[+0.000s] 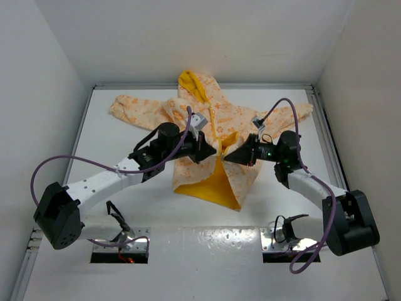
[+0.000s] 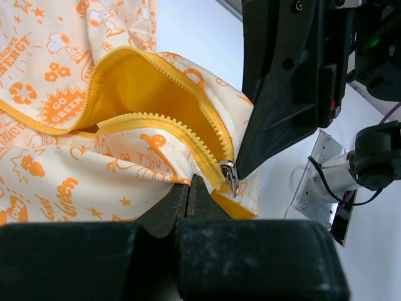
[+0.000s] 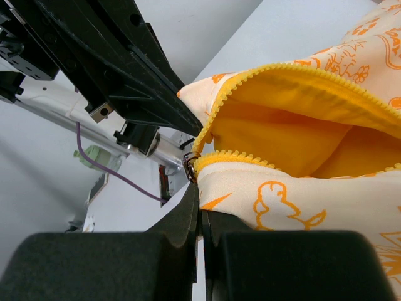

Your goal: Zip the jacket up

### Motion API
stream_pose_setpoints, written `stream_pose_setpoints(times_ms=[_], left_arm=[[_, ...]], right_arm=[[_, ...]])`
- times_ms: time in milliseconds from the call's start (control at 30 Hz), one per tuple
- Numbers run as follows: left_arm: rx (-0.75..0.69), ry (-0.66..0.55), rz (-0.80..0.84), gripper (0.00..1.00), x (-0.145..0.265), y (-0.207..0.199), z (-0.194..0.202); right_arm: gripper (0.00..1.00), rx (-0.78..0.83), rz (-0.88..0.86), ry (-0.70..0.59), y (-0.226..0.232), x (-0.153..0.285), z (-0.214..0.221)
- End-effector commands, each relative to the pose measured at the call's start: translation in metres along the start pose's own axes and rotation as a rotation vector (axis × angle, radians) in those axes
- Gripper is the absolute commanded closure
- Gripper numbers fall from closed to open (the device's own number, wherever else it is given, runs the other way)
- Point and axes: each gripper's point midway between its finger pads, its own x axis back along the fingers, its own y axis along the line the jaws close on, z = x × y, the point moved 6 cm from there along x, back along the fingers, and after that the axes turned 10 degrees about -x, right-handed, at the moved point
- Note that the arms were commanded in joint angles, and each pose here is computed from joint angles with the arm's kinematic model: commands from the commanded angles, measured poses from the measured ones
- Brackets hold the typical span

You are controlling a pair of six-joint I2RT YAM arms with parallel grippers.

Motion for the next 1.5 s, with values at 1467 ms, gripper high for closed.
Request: stream_pose_setpoints(times_ms=[1467], left_arm=[[-0.024,-0.073,-0.001,1.0,-0.001,-0.004,-0.02]], right_arm=[[1.0,0.114,-0.034,-0.041,0.011,-0.003,-0.018]])
